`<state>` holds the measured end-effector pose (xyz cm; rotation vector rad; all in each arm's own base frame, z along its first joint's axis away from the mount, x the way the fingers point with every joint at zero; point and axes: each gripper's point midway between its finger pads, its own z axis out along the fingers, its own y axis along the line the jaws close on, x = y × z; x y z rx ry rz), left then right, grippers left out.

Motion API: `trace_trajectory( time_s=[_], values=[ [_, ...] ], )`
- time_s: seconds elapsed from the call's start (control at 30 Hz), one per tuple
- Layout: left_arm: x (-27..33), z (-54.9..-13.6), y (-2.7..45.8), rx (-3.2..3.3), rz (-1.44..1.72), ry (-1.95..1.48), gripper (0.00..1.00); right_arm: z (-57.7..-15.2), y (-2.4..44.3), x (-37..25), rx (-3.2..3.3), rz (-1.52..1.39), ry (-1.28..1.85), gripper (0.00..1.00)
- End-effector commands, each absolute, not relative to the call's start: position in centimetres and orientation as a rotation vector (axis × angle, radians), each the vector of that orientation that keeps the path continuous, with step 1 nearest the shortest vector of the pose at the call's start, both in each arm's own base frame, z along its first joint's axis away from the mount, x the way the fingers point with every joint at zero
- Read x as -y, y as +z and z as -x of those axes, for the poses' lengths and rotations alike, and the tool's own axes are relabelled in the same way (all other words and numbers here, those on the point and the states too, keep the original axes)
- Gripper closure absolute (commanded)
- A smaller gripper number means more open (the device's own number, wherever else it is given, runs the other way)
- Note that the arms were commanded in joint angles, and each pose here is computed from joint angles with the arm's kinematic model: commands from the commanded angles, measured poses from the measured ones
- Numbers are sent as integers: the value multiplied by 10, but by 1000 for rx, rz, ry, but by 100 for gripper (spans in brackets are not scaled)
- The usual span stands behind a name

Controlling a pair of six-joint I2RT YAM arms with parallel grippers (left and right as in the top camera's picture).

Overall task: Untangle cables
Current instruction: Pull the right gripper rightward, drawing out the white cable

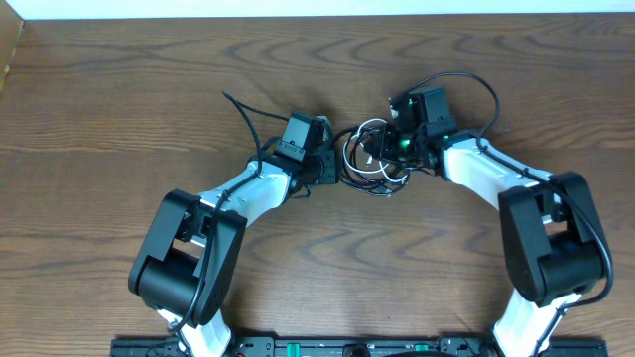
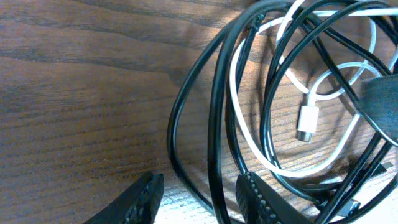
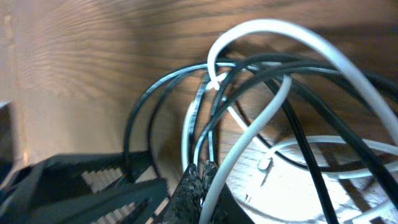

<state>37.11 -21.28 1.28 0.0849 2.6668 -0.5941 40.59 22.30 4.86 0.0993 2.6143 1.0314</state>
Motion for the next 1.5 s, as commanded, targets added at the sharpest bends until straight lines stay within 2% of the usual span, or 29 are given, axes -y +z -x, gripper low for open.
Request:
trace_trajectory(
  time_s=[0.0,0.17,0.47,0.67,0.83,1.03,1.17,1.33,1.47],
  values=[
    [206,-367,2,-2688,-101,-556,57,-408,107,-223,-2452,100,1106,99],
    [195,-373,3,-2683,-61,-549,63,-402,176,-222,-2248,315,1065,99],
    [175,-380,26,-2649,-70,-572,90,-374,284,-213,-1918,538,932,99],
    [153,-384,33,-2644,-17,-548,92,-359,330,-199,-1777,581,842,99],
    [144,-385,33,-2651,14,-557,92,-363,322,-188,-1831,523,783,99],
    [162,-378,42,-2623,-129,-738,92,-369,270,-165,-2061,416,643,99],
    [159,-379,41,-2624,-125,-719,92,-373,245,-141,-2172,329,499,99],
    [152,-382,37,-2631,-119,-652,92,-382,255,-122,-2133,278,473,99],
    [146,-383,35,-2638,-104,-601,92,-381,288,-118,-2013,294,529,99]
  ],
)
